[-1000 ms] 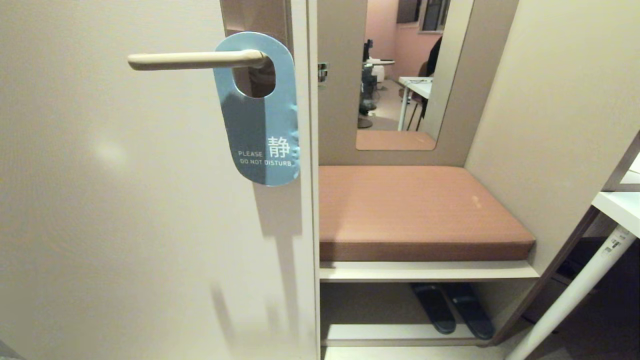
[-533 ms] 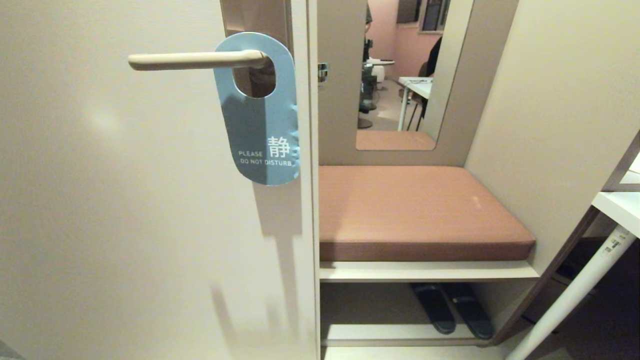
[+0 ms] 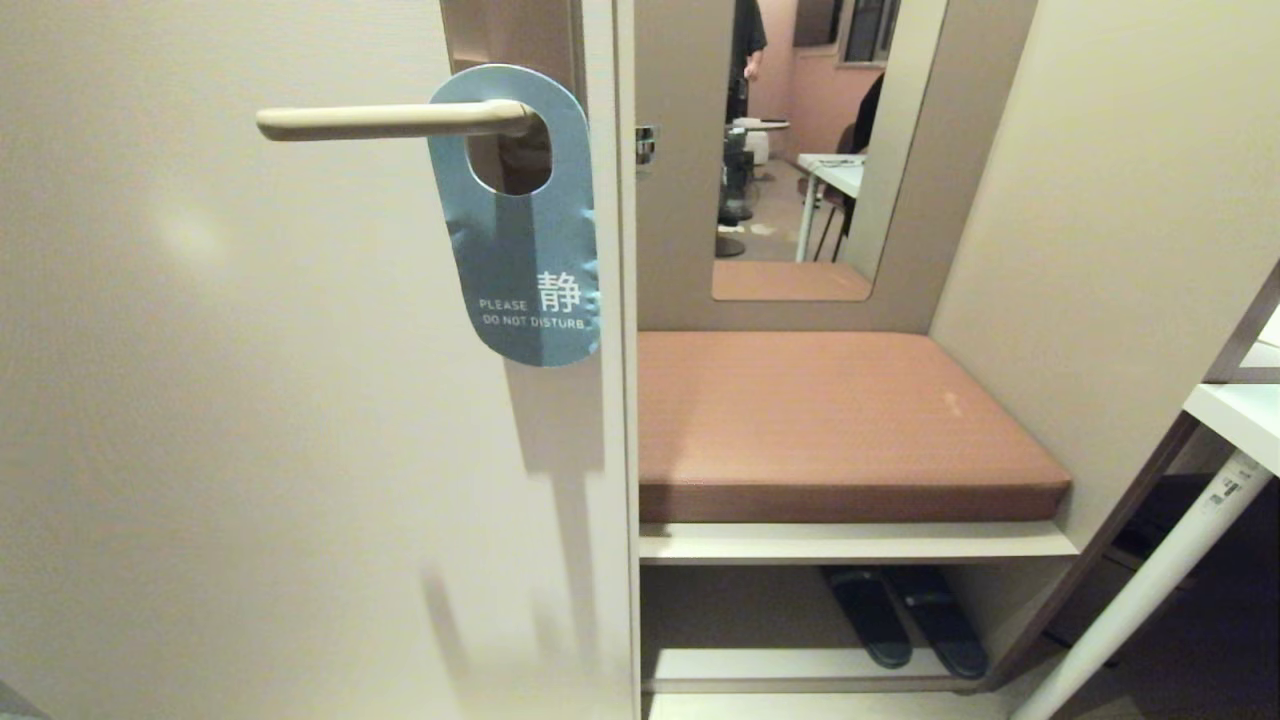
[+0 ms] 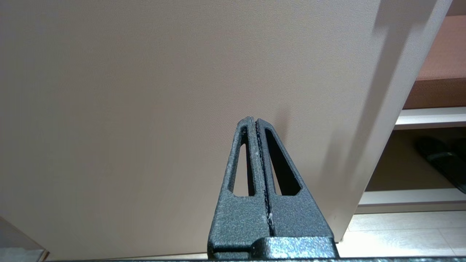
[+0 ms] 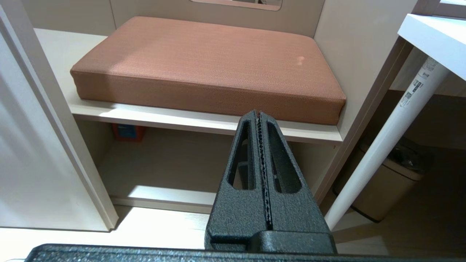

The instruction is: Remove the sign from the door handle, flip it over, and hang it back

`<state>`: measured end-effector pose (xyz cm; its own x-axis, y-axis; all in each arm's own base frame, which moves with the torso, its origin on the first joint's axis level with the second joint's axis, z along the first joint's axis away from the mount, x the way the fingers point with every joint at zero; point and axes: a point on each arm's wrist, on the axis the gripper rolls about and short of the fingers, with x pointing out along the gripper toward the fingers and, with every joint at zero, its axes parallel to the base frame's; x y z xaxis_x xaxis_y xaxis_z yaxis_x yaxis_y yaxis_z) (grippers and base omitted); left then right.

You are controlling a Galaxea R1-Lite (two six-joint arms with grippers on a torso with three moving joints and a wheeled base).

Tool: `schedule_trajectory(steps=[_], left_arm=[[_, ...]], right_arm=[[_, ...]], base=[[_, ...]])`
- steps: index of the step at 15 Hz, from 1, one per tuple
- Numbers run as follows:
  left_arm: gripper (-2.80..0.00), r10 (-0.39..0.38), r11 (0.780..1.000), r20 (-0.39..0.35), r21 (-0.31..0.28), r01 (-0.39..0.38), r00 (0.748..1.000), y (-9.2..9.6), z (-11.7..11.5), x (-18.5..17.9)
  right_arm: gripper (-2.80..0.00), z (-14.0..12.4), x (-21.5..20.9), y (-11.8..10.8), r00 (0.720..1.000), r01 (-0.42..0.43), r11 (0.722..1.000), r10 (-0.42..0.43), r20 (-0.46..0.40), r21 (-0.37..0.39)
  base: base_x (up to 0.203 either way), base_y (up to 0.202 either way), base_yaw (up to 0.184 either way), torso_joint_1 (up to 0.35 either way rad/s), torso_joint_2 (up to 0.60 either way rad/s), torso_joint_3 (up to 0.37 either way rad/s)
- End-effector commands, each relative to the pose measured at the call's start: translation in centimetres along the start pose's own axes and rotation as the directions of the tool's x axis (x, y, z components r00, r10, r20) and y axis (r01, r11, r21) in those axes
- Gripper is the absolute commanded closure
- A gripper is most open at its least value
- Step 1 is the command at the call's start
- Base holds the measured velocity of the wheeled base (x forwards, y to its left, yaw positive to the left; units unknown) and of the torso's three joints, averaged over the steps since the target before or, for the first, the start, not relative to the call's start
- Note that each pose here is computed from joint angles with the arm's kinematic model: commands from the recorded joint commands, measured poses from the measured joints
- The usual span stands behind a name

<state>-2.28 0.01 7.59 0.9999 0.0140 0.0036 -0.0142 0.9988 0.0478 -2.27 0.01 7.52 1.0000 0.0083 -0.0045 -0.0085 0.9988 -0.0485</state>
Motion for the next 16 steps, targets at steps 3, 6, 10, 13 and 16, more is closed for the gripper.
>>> schedule_trajectory(steps=[3,6,10,13,16], left_arm=[[0.00,0.000,1.000,0.001,0.000,0.000,1.000,0.00,0.00,0.00],[0.00,0.001,1.000,0.001,0.000,-0.001,1.000,0.00,0.00,0.00],[0.00,0.002,1.000,0.001,0.000,-0.002,1.000,0.00,0.00,0.00],[0.00,0.002,1.000,0.001,0.000,-0.002,1.000,0.00,0.00,0.00],[0.00,0.001,1.000,0.001,0.000,-0.001,1.000,0.00,0.00,0.00]], right_arm=[[0.00,0.00,0.00,0.00,1.000,-0.001,1.000,0.001,0.000,-0.001],[0.00,0.00,0.00,0.00,1.000,-0.001,1.000,0.001,0.000,-0.001],[0.00,0.00,0.00,0.00,1.000,0.001,1.000,-0.001,0.000,0.001],[0.00,0.02,0.00,-0.01,1.000,0.002,1.000,-0.002,0.001,0.027],[0.00,0.02,0.00,-0.02,1.000,0.010,0.999,-0.010,0.001,0.041]], base=[[0.000,0.000,0.000,0.000,0.00,0.000],[0.000,0.000,0.000,0.000,0.00,0.000],[0.000,0.000,0.000,0.000,0.00,0.000],[0.000,0.000,0.000,0.000,0.00,0.000],[0.000,0.000,0.000,0.000,0.00,0.000]])
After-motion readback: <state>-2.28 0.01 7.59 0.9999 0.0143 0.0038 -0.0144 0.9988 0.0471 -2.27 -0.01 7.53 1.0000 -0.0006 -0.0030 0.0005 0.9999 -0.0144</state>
